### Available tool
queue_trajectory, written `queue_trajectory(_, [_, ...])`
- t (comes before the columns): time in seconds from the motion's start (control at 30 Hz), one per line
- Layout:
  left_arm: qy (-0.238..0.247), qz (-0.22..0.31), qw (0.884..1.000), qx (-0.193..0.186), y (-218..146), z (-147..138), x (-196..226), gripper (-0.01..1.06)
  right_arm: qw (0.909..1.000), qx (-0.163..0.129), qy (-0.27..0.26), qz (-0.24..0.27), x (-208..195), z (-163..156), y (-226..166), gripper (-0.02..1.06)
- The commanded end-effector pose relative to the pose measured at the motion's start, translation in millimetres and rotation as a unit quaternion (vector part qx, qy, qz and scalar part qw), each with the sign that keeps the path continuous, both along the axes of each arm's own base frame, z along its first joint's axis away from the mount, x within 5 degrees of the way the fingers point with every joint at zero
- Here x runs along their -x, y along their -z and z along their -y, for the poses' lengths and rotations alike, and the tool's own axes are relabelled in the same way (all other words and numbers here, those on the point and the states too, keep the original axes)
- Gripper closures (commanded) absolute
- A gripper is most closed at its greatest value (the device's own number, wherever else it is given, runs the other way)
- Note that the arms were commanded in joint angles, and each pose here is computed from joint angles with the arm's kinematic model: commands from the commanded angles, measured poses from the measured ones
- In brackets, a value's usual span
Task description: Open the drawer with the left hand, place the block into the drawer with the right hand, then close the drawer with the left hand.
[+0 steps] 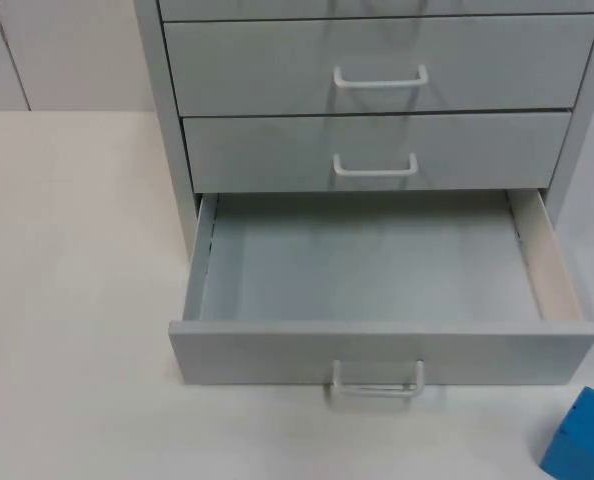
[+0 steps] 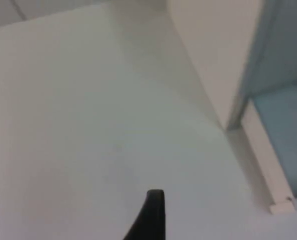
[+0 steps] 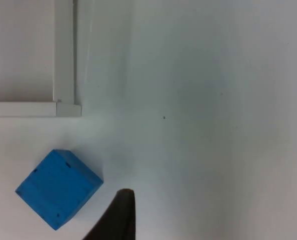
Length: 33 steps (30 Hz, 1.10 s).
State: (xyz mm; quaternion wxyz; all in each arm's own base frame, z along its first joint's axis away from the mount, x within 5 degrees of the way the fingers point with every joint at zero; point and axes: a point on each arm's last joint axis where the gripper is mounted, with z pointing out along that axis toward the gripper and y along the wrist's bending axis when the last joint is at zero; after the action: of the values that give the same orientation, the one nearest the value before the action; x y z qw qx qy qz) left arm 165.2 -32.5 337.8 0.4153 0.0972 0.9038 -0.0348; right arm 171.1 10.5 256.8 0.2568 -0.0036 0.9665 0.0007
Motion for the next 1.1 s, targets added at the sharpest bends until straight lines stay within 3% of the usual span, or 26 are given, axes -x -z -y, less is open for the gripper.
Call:
queue_trajectory(0.0, [-0.035,0.01,0.999,0.009,-2.8,-10.7,5.8,0.23,1.0,-0.003,0.002,0.001,0.0,0.0,-1.3,-0.01])
queue_trajectory(0.13, [-0.07,0.018,0.997,0.01,9.8,-22.2,12.0,0.23,1.0,-0.004,0.002,0.001,-0.1,-0.1,-1.4,-0.01])
queue_trajectory(0.5, [-0.062,0.016,0.998,0.009,22.5,-21.1,11.1,0.22,1.0,-0.006,0.003,0.001,-0.1,-0.4,-1.4,-0.01])
queue_trajectory(0.63, [-0.06,0.015,0.998,0.008,22.7,-21.1,11.2,0.15,0.9999,-0.012,0.004,-0.003,0.5,-1.3,-1.0,-0.01])
queue_trajectory(0.7, [-0.06,0.015,0.998,0.008,22.7,-21.1,11.2,0.07,0.9998,-0.022,-0.002,-0.005,0.9,-3.3,-0.9,-0.01])
queue_trajectory(0.87, [-0.06,0.014,0.998,0.009,22.8,-21.0,11.3,0.0,0.9967,-0.064,-0.047,-0.014,3.1,-14.3,-1.0,-0.01])
queue_trajectory(0.93, [-0.06,0.013,0.998,0.008,22.9,-21.0,11.4,0.0,0.9932,-0.069,-0.092,-0.017,4.7,-19.1,-1.1,-0.01])
queue_trajectory(1.07, [-0.06,0.013,0.998,0.008,22.9,-21.0,11.4,0.0,0.9894,-0.073,-0.122,-0.027,7.4,-22.5,-0.6,-0.01])
